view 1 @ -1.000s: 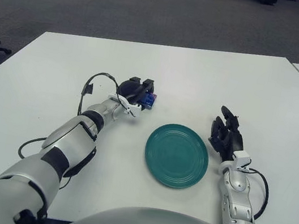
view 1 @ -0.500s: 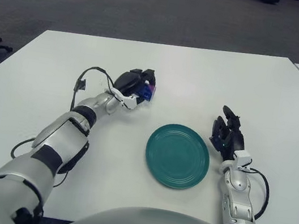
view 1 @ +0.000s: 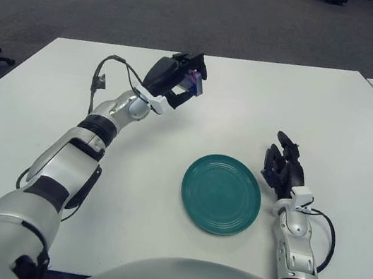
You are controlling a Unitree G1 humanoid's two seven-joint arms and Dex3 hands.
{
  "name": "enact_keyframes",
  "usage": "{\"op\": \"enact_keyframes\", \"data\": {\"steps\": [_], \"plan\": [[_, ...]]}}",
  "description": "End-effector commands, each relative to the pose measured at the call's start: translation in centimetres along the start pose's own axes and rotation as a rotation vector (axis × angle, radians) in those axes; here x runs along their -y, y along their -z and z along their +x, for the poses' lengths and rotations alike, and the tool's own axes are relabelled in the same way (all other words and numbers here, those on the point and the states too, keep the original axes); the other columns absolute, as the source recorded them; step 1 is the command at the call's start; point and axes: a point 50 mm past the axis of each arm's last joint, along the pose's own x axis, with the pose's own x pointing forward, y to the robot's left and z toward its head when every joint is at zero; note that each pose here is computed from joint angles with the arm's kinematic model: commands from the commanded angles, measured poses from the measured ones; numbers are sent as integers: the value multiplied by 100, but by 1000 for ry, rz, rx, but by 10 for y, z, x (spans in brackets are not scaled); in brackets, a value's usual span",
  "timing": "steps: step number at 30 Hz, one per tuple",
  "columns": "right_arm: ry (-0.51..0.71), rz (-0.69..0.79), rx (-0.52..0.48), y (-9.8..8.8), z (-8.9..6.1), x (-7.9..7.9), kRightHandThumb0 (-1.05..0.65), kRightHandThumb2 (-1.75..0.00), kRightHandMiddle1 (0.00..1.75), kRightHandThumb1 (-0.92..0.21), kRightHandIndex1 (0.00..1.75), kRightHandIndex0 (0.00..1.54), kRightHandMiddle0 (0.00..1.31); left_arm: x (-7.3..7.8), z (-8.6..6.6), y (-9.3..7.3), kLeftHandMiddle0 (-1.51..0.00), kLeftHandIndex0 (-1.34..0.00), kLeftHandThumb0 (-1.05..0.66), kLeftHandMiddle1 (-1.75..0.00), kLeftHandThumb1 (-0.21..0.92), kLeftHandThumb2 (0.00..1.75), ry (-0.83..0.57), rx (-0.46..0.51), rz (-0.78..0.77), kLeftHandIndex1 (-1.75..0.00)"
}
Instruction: Put the gum into the plate.
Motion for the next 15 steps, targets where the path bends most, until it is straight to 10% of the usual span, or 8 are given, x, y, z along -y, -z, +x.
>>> {"op": "enact_keyframes", "data": {"steps": [1,15], "plan": [[14,10,-162,29,-11,-1,-69,-67,54,-92,2,30,0,-3,-6,-2,-74,-54,-1,-173,13,154,22,11,-9,-175],[12,4,-156,30,-13,-3,-72,-68,53,-92,1,30,0,20,-23,-32,-86,-70,-1,-175,-6,175,179,111,-36,-174]]}}
